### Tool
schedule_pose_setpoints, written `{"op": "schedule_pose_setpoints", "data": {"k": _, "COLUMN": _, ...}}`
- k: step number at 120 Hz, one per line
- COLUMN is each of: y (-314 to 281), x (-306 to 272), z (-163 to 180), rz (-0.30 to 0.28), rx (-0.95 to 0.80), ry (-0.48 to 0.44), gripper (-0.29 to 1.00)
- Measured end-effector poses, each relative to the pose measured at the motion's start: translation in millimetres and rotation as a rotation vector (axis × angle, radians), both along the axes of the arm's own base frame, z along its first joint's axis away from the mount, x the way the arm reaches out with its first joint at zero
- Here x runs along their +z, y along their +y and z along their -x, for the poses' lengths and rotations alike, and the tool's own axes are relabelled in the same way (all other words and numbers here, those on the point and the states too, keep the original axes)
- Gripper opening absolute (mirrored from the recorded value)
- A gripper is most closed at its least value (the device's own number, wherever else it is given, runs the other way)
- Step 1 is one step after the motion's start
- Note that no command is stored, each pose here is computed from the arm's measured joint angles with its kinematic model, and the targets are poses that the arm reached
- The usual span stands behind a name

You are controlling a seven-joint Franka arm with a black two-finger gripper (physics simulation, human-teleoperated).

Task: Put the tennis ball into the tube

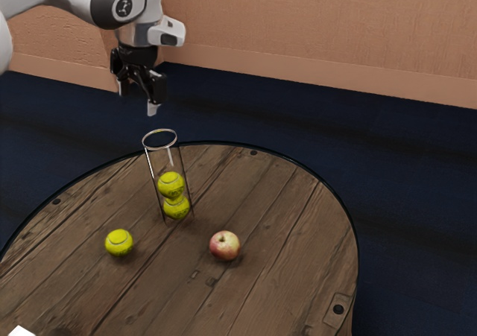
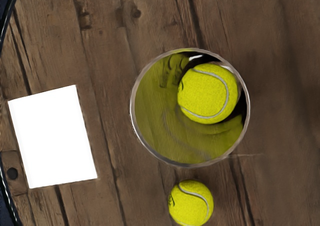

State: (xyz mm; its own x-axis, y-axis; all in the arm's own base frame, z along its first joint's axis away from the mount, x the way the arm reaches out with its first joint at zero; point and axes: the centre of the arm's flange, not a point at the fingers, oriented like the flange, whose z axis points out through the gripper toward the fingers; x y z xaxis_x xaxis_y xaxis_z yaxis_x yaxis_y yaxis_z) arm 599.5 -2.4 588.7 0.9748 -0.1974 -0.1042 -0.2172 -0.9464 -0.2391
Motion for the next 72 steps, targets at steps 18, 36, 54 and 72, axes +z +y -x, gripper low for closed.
{"op": "schedule_pose_setpoints", "data": {"k": 18, "y": 15, "x": -52, "z": 27, "rz": -0.003, "rx": 0.000, "ry": 0.064, "gripper": 0.70}}
{"op": "schedule_pose_setpoints", "data": {"k": 36, "y": 33, "x": -143, "z": 56, "rz": 0.017, "rx": 0.000, "ry": 0.156, "gripper": 0.70}}
{"op": "schedule_pose_setpoints", "data": {"k": 54, "y": 57, "x": -221, "z": 80, "rz": 0.094, "rx": 0.043, "ry": 0.174, "gripper": 0.70}}
{"op": "schedule_pose_setpoints", "data": {"k": 72, "y": 90, "x": -280, "z": 92, "rz": 0.171, "rx": 0.118, "ry": 0.133, "gripper": 0.70}}
